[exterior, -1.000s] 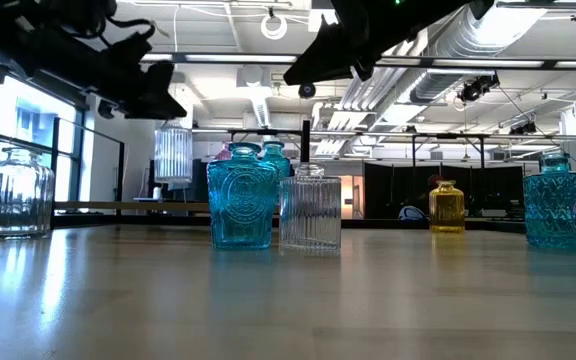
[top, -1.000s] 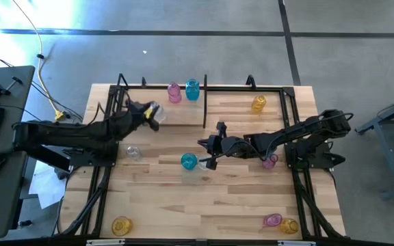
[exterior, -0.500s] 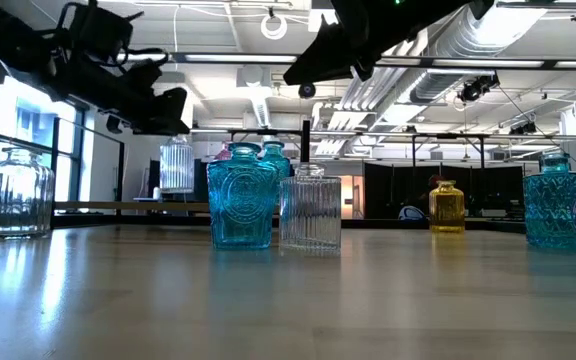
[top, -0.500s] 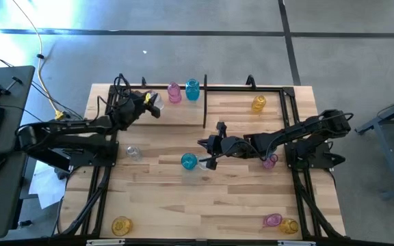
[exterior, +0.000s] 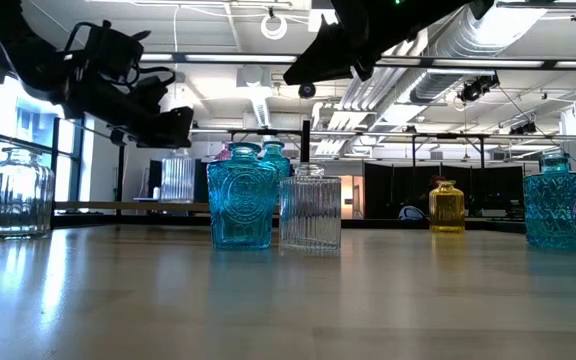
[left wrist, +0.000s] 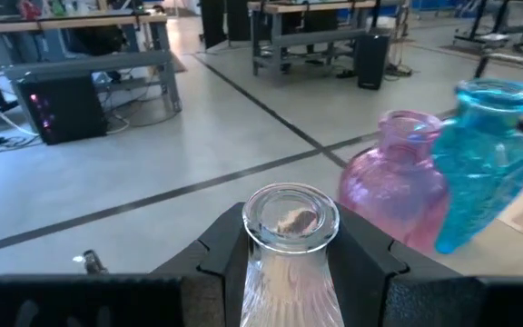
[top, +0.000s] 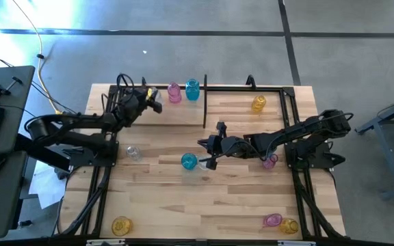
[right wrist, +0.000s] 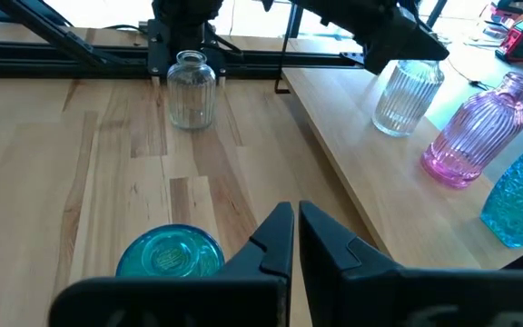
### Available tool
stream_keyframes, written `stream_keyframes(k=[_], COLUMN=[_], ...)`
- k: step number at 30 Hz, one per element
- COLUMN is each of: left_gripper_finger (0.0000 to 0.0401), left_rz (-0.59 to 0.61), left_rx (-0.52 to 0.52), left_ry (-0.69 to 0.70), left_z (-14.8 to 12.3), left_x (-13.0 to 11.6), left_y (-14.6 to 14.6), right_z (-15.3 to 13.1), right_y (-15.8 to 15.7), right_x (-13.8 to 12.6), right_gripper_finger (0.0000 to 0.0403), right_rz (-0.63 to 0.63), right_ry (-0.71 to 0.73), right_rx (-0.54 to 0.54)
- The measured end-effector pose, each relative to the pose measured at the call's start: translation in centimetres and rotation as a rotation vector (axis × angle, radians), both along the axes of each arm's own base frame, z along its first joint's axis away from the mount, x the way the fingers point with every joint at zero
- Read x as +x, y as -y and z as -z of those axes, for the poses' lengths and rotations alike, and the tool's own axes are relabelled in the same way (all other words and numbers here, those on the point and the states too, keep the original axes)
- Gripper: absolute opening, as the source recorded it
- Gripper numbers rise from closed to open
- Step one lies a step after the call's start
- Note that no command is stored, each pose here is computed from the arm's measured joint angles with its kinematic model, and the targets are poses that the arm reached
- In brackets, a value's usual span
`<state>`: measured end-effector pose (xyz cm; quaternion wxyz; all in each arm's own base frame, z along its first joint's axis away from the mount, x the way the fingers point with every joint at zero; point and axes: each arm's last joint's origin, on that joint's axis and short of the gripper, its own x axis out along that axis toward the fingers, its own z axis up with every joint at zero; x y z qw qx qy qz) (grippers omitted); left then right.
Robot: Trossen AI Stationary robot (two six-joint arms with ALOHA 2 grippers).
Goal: Sort vases onto shelf
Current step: Put the top right transparent flower vase on the shelf
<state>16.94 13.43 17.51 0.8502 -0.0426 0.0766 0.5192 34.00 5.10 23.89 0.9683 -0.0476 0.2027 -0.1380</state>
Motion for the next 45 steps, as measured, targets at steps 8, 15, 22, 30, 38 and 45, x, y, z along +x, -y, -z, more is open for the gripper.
stream_keyframes(k=[8,15,22,30,38,45], left_gripper_finger=[0.0107,0.0107,0.0107,0.0107,0.0108,0.0171], left_rz=[0.014,0.002,-0.037,-0.04,-0.026,-0.004], left_rx=[0.007,0.004,0.009,0.001,-0.001,-0.008], left_ry=[0.012,-0.004,-0.021,-0.002,0.008,0.002], left_z=[0.2,0.0,0.2,0.3,0.3,0.5], left_x=[0.4,1.0,0.9,0.8,0.9,0.9], left_y=[-0.4,-1.2,-1.9,-2.2,-2.2,-2.1], right_z=[0.0,0.0,0.0,0.0,0.0,0.0], right_y=[0.0,0.0,0.0,0.0,0.0,0.0], right_x=[0.0,0.0,0.0,0.0,0.0,0.0], right_gripper_finger=[0.0002,0.0002,0.0002,0.0002,0.0002,0.0002], right_rz=[0.0,0.0,0.0,0.0,0.0,0.0], right_ry=[0.0,0.0,0.0,0.0,0.0,0.0], right_rx=[0.0,0.0,0.0,0.0,0.0,0.0])
